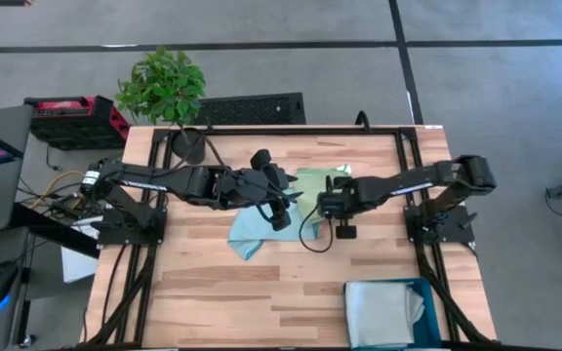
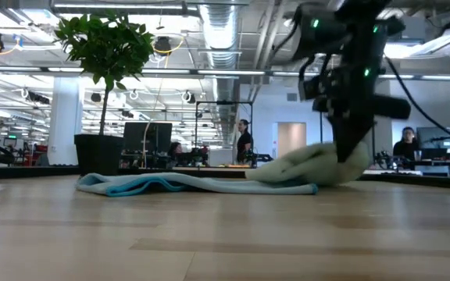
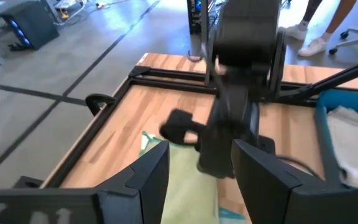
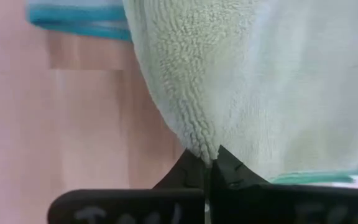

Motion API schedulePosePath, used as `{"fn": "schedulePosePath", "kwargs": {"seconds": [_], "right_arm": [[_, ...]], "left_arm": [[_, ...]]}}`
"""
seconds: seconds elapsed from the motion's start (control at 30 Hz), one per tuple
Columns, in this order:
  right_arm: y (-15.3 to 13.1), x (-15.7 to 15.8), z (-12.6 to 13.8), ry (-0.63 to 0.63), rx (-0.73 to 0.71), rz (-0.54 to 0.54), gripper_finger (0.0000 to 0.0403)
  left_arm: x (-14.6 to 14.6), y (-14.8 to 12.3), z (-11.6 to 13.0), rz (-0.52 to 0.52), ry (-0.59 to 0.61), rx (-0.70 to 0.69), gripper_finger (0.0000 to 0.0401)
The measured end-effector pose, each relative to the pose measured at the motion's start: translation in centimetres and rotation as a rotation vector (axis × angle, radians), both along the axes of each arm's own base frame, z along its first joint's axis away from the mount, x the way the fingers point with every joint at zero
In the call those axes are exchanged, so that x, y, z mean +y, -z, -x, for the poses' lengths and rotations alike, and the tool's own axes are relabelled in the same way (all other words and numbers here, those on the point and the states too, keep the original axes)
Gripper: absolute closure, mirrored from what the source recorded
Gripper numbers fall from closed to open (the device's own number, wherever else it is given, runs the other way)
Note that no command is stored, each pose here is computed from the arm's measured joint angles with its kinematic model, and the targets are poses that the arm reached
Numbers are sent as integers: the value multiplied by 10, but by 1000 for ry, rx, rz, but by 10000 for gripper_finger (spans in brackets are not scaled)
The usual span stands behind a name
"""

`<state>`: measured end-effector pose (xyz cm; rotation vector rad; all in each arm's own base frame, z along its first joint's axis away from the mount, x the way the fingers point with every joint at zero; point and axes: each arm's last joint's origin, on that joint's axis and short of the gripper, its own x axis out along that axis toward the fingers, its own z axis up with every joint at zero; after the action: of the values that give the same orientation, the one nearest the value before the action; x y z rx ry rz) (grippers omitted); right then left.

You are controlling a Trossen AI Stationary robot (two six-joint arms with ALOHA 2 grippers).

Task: Fold microfiber towels
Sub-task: Put the folded green microfiber towel into the blue bin

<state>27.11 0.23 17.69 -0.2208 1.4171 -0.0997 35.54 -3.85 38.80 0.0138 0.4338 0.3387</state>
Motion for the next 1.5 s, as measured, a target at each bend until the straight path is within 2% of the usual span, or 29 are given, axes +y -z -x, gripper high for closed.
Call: {"fn": "schedulePosePath", "kwargs": {"seconds": [0.23,0.4,0.67,0.93,1.07,1.27,1.5], "right_arm": [[-41,7,25,5,-94,-15,395],[-64,25,47,-84,-143,-122,396],[-89,53,75,-242,-221,-274,390],[-96,87,93,-272,-184,-502,390],[-94,107,102,-291,-140,-541,388],[-95,130,117,-232,-97,-607,387],[-99,157,136,-214,-47,-729,387]], "left_arm": [[-7,2,2,69,-15,-9,234],[-11,5,4,105,-27,18,234],[-11,7,5,98,-26,41,234],[-10,14,10,69,-23,133,234],[-10,15,10,67,-24,144,234],[-10,15,11,66,-23,145,234],[-10,15,11,66,-23,147,234]]}}
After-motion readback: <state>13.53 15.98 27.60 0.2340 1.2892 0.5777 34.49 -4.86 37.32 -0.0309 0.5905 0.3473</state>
